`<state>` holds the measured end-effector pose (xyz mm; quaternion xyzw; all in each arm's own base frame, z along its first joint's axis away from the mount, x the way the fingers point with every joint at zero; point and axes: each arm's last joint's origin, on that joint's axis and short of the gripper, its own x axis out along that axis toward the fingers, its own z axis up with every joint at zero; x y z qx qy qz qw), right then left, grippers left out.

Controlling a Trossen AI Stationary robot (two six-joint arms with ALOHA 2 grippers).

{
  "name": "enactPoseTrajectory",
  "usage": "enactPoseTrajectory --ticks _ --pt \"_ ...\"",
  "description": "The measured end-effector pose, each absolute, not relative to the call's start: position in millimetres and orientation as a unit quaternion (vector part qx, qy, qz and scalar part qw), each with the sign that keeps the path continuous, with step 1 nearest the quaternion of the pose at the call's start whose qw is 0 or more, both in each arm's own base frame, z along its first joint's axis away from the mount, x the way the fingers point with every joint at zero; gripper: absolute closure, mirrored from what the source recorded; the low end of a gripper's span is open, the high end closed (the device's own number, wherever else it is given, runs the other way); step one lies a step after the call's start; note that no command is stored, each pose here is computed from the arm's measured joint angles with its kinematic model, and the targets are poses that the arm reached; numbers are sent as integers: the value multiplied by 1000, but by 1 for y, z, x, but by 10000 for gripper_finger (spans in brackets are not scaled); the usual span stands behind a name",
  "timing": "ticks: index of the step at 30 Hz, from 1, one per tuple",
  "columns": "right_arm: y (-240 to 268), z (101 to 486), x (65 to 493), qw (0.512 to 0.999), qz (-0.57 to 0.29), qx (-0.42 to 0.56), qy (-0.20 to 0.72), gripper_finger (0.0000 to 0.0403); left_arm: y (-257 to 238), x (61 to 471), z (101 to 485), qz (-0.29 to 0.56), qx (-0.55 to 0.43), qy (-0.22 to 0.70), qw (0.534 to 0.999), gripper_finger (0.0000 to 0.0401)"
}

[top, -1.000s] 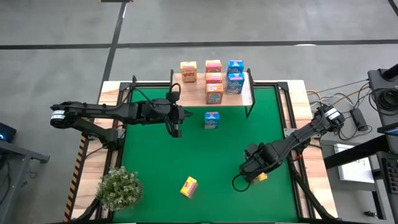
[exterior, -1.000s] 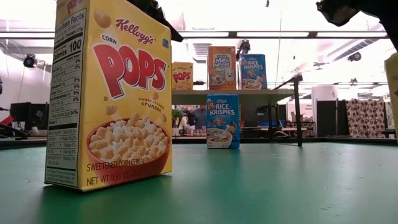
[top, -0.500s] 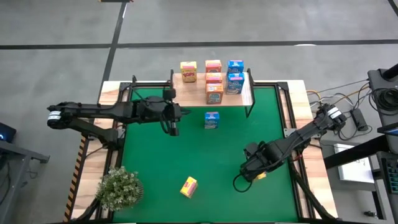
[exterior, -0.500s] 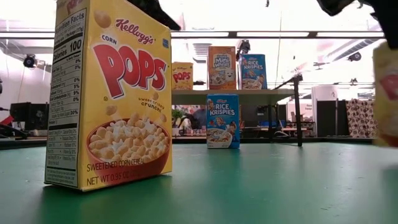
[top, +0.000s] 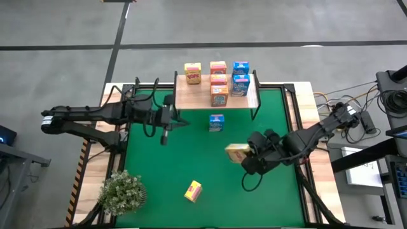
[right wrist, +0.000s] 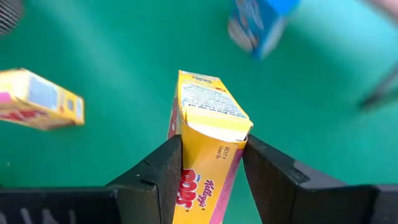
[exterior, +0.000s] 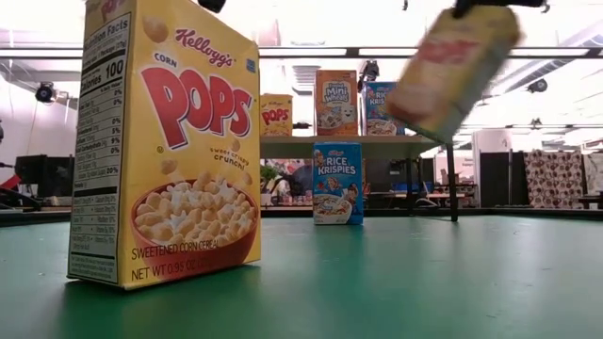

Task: Stack cereal on shelf
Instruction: Put the right yellow cereal box on the shelf aligned with the other yellow cereal box

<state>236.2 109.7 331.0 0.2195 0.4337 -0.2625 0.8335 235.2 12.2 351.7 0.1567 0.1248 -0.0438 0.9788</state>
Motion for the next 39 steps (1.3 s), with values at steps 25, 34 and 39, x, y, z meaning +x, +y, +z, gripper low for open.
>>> enactPoseTrajectory --ticks 25,34,39 --pt "62 350 285 923 -132 -40 360 250 14 302 311 -90 67 124 986 130" --pt "62 350 285 922 -128 -49 362 250 22 325 290 -79 65 125 987 126" --pt "62 350 285 922 -128 -50 362 250 27 334 280 -73 65 124 988 137"
